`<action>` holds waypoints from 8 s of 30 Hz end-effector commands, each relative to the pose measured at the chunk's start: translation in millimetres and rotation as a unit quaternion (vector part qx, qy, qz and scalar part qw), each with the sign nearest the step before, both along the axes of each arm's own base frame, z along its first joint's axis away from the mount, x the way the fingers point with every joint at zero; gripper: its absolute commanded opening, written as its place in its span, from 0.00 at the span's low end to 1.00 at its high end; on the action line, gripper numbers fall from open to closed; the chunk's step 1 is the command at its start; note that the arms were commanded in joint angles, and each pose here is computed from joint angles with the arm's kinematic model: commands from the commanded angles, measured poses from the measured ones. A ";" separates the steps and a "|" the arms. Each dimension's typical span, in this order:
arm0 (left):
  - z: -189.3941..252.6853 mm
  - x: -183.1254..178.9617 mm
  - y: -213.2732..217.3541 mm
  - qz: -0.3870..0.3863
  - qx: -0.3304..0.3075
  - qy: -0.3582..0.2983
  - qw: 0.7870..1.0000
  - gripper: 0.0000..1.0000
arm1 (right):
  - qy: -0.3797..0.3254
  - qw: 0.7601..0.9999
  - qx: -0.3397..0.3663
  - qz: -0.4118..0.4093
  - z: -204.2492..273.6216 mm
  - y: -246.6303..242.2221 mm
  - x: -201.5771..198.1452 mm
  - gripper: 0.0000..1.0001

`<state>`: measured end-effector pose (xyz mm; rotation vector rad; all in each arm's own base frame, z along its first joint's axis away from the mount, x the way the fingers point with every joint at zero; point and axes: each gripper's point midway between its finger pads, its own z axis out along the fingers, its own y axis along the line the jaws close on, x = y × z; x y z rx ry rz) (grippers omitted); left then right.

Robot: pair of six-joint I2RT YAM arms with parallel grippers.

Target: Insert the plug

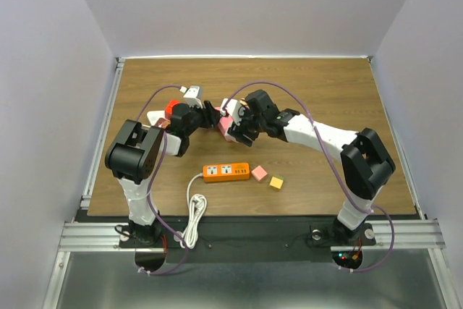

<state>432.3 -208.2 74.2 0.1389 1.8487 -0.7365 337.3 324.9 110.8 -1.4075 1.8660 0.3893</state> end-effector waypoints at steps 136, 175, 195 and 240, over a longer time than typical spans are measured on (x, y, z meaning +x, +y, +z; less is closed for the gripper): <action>-35.5 -30.8 -33.4 -0.104 0.033 0.041 0.993 0.00 | 0.030 0.999 0.032 -0.031 -70.5 24.7 56.8 0.01; -31.0 -47.1 -50.7 -0.134 -0.006 0.039 0.990 0.00 | -0.017 0.983 0.071 -0.170 -78.5 36.2 87.1 0.01; -31.6 -56.4 -54.8 -0.153 -0.008 0.040 0.987 0.00 | -0.080 0.961 0.161 -0.210 -23.9 31.0 94.5 0.01; 85.6 -68.0 -10.8 -0.082 -0.022 -0.080 0.993 0.99 | 0.043 0.959 0.042 -0.275 24.7 -50.1 57.1 0.09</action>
